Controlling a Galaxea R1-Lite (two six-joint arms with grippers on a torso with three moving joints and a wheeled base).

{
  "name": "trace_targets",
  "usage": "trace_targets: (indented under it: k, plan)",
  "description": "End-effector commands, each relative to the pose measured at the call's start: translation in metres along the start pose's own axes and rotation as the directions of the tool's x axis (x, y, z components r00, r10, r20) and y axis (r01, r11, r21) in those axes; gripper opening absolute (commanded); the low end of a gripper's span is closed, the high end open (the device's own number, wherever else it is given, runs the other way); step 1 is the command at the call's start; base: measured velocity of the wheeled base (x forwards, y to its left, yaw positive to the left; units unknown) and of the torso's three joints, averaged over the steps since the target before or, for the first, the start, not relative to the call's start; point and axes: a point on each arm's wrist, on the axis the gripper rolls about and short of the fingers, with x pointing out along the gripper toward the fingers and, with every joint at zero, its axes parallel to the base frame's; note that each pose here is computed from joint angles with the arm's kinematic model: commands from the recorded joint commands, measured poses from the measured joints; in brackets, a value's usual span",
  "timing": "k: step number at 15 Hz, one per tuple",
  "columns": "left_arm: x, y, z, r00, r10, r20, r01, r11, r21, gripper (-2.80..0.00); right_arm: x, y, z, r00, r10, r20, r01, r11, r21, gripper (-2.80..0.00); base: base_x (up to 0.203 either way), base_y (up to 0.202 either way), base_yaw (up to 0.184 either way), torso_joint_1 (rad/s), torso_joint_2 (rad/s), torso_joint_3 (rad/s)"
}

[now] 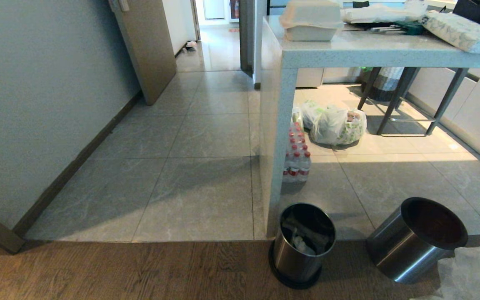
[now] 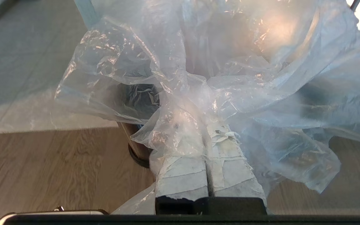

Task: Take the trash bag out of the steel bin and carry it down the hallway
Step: Put the trash bag at the door

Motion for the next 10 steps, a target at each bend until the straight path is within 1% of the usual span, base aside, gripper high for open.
trace_targets:
  k: [1,4,10]
  plan:
    - [0.0,0.0,0.0,1.0,0.0,0.0,0.0,1.0,0.0,-2.8,0.0001,0.0,0.0,1.0,-0.002,-0.002,0.002,1.0,0.0,-2.8,0.0,0.0,0.0,0.006,0.0,0.207]
    - [0.0,0.0,0.0,1.0,0.0,0.0,0.0,1.0,0.001,-2.8,0.0001,0.0,0.0,1.0,0.0,-0.002,0.0,1.0,0.0,-2.8,0.0,0.0,0.0,0.003,0.0,0.117]
    - [0.0,0.0,0.0,1.0,0.0,0.0,0.0,1.0,0.003,-2.8,0.0001,0.0,0.0,1.0,0.0,-0.002,0.0,1.0,0.0,-2.8,0.0,0.0,0.0,0.0,0.0,0.007]
